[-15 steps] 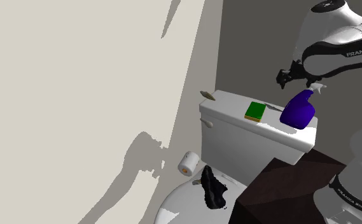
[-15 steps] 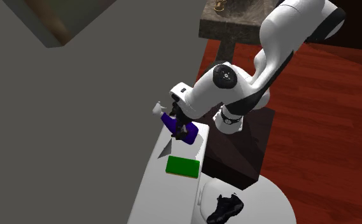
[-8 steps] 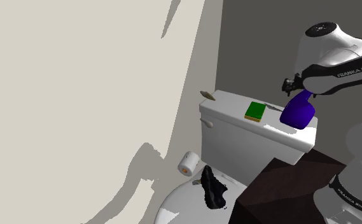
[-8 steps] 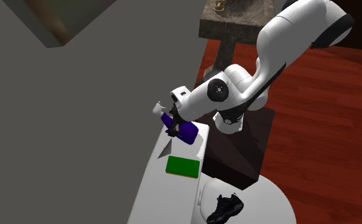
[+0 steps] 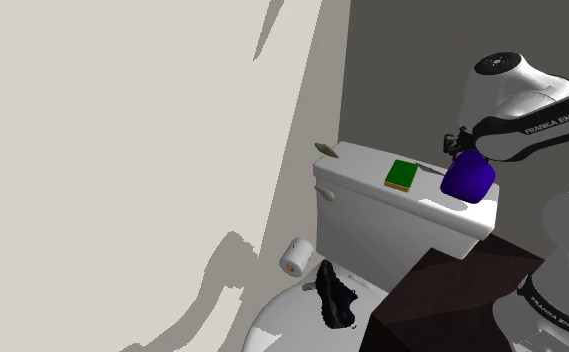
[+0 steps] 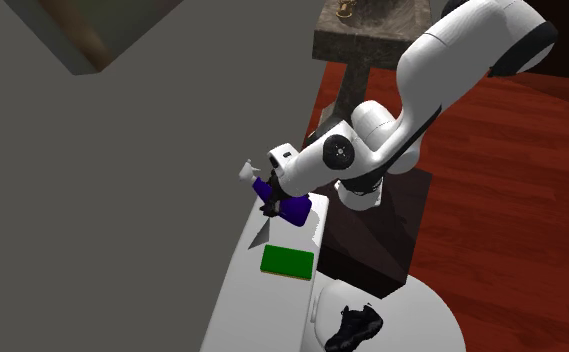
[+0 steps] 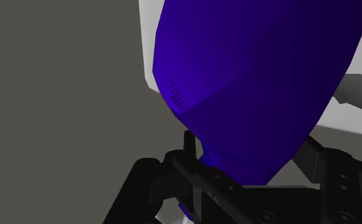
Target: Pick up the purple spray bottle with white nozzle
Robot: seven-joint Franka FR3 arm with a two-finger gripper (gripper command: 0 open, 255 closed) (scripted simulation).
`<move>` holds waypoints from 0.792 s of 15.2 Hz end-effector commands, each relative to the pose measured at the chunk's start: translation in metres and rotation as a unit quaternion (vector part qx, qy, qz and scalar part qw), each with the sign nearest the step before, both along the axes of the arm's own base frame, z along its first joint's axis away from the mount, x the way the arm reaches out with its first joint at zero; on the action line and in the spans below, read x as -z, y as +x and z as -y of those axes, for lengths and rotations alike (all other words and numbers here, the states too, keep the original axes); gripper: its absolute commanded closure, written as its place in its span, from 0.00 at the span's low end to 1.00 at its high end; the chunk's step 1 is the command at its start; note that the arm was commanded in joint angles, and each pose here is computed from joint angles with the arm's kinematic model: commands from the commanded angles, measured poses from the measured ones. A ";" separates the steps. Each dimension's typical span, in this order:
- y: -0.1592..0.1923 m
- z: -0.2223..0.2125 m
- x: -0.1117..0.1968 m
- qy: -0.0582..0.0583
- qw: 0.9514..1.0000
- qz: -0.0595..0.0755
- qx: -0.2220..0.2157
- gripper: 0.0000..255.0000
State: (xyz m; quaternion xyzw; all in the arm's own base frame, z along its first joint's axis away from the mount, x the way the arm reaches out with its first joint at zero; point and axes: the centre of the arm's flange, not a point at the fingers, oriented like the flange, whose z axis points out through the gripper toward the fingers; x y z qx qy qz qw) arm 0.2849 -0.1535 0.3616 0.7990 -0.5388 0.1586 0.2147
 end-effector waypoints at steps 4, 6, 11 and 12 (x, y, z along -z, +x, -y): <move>0.000 0.000 0.001 0.000 1.000 0.000 0.000 1.00; 0.000 0.000 0.001 0.000 1.000 0.000 0.000 1.00; 0.000 -0.001 -0.015 0.000 1.000 0.000 0.000 1.00; 0.000 -0.001 -0.020 0.000 1.000 0.000 0.000 1.00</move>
